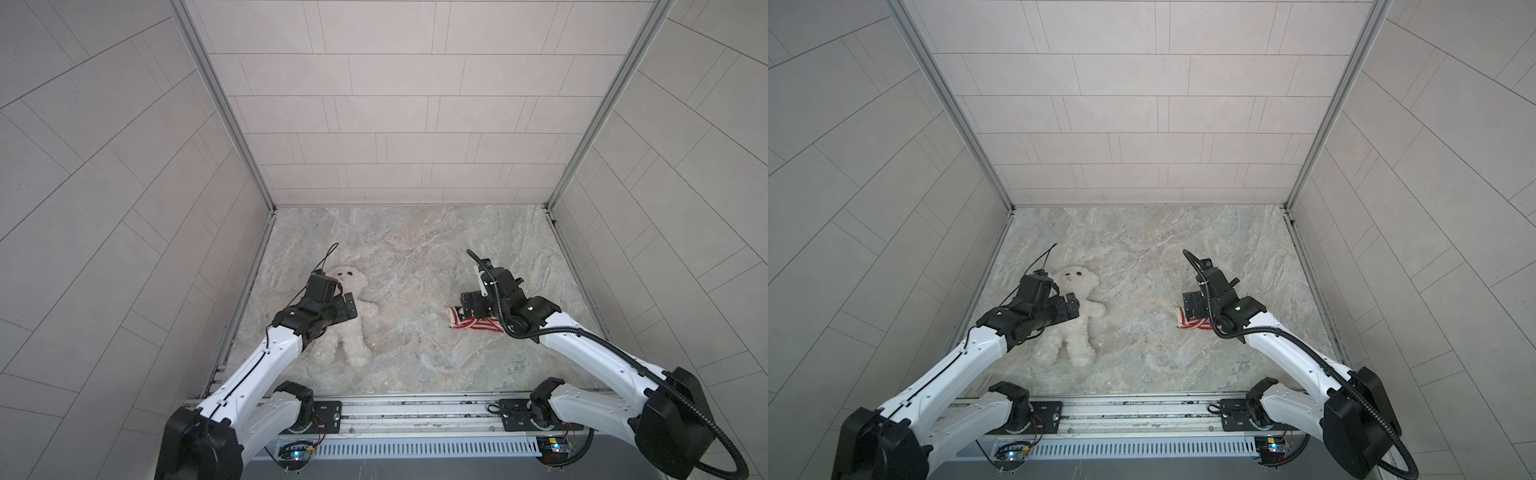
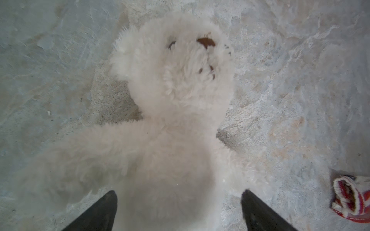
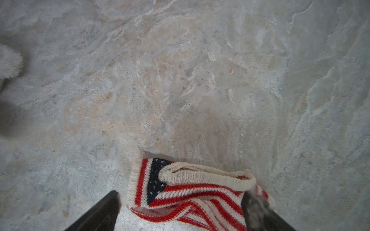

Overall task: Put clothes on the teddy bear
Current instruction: 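Move the left gripper to the bear's head while the right reaches the hat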

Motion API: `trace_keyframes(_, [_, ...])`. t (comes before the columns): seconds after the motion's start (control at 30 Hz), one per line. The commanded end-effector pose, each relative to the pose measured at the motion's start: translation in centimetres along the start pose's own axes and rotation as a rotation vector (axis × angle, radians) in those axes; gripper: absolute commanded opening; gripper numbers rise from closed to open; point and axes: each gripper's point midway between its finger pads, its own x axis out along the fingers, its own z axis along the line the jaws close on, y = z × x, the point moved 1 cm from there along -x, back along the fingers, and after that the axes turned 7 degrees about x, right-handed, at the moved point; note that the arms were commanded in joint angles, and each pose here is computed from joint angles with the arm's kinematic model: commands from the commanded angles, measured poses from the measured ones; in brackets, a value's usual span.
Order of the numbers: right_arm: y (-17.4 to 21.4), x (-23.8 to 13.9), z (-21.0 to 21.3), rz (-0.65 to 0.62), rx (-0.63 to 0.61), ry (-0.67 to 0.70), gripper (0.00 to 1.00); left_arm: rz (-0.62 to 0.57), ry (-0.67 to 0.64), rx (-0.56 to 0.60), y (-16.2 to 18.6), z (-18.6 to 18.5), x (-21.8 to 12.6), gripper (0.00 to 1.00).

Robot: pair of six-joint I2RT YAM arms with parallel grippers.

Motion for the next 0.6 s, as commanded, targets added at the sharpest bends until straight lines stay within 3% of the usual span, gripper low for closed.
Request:
trace_keyframes(0.0, [1.9, 0.4, 1.0, 0.055, 0.025, -0.053, 0.96, 0.012, -0.040, -0.002, 0.7, 0.1, 0.6, 1.00])
trace_keyframes(0.2, [3.7, 1.3, 2.0, 0.089, 0.002, -0.083, 0.95, 0.044, -0.090, -0.020, 2.0, 0.9, 2.5, 1.00])
trace_keyframes(0.57, [5.6, 3.0, 2.6, 0.164, -0.083, 0.006, 0.91, 0.093, -0.083, 0.025, 3.5, 0.5, 4.8, 0.99])
